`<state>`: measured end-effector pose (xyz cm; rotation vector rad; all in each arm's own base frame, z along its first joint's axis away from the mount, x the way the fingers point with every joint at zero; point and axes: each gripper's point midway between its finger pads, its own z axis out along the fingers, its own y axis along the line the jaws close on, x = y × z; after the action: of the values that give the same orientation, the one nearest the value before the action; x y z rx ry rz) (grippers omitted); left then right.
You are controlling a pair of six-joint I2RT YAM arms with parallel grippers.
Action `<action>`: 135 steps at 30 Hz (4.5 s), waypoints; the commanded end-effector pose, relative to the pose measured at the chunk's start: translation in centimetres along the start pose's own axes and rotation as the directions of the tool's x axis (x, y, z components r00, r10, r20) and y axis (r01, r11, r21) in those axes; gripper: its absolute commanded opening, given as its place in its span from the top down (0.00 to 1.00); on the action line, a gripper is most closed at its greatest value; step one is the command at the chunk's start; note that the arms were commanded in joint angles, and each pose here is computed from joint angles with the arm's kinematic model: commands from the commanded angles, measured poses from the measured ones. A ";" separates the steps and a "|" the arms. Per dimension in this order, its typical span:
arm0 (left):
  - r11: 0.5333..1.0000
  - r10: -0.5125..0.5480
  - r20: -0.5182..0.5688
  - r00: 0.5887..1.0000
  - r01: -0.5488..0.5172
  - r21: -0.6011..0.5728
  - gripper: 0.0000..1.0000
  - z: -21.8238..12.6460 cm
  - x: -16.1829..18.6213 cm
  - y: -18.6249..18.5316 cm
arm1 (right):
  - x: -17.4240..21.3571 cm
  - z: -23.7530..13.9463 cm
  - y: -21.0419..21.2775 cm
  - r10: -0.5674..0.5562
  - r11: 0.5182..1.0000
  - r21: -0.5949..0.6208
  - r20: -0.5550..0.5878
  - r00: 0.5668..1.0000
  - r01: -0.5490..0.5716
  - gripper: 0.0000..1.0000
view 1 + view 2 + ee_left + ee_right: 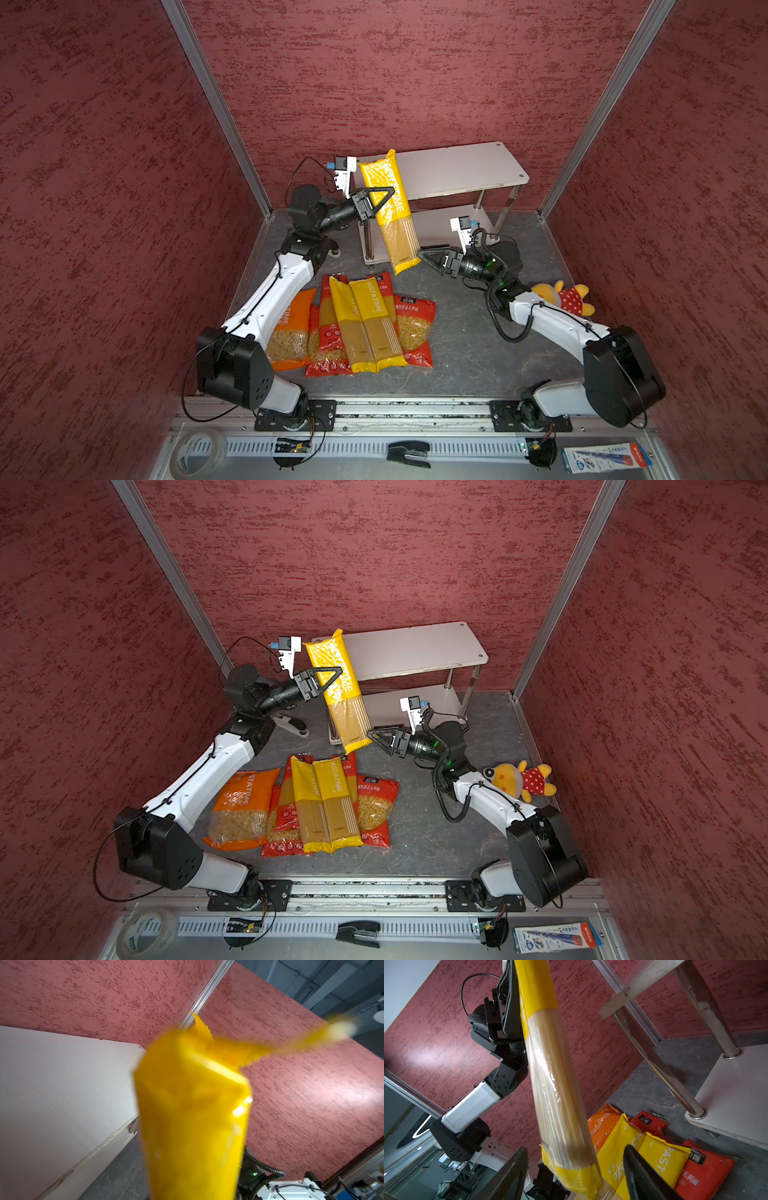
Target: Place and organize the pasta boxes and bags onto the shelf
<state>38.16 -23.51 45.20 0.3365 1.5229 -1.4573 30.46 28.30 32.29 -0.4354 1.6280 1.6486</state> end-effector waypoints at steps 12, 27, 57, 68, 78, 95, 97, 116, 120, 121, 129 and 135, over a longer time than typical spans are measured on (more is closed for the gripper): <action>0.987 0.057 0.078 0.995 -0.068 0.145 1.00 -0.1 -3.5 -4.2 | -1.6 1.1 3.2 0.029 0.975 -0.220 0.009 1.000 -0.026 0.70; 0.959 -0.126 0.154 0.980 0.160 -0.233 0.31 -2.3 -6.6 4.4 | -10.8 3.0 4.1 0.095 0.980 -0.196 0.277 0.956 -0.041 1.00; 0.837 -0.173 0.223 0.959 0.263 -0.481 0.17 -8.3 -1.8 9.4 | -16.4 4.9 -1.5 0.345 0.878 0.004 0.689 0.638 -0.479 0.84; 0.800 -0.167 0.190 0.968 0.245 -0.548 0.18 -10.3 2.0 10.0 | -11.5 7.4 -4.3 0.363 0.868 0.177 0.411 0.836 -0.464 0.48; 0.788 -0.170 0.205 0.964 0.258 -0.559 0.18 -11.3 4.1 10.1 | -11.8 7.2 -3.4 0.343 0.904 0.142 0.324 0.882 -0.404 0.70; 0.774 -0.138 0.190 0.972 0.225 -0.591 0.18 -11.2 5.2 9.3 | -13.8 7.2 -2.8 0.355 0.871 0.014 0.674 0.648 -0.492 1.00; 0.774 -0.136 0.189 0.973 0.223 -0.593 0.18 -11.2 5.2 9.3 | -13.8 7.9 -3.1 0.362 0.863 0.023 0.669 0.649 -0.505 1.00; 0.768 -0.125 0.180 0.976 0.210 -0.605 0.18 -11.0 5.4 9.4 | -11.8 10.9 -3.9 0.418 0.821 0.077 0.595 0.686 -0.566 0.98; 0.768 -0.126 0.177 0.976 0.209 -0.605 0.17 -11.0 5.6 9.3 | -11.9 10.8 -3.0 0.408 0.825 0.073 0.609 0.680 -0.561 0.92; 0.768 -0.125 0.178 0.976 0.209 -0.605 0.18 -11.1 5.6 9.2 | -11.9 10.9 -2.9 0.409 0.824 0.073 0.609 0.680 -0.561 0.92; 0.768 -0.119 0.181 0.976 0.206 -0.607 0.17 -11.2 5.6 9.0 | -11.0 12.3 -2.4 0.446 0.815 0.058 0.575 0.686 -0.577 0.91; 0.768 -0.117 0.181 0.976 0.205 -0.606 0.17 -11.3 5.6 8.9 | -10.8 12.8 -2.4 0.445 0.817 0.070 0.556 0.702 -0.573 0.95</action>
<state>37.56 -13.67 33.22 -0.3210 1.8653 -0.9994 43.22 36.19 38.23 0.6296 1.5810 1.6446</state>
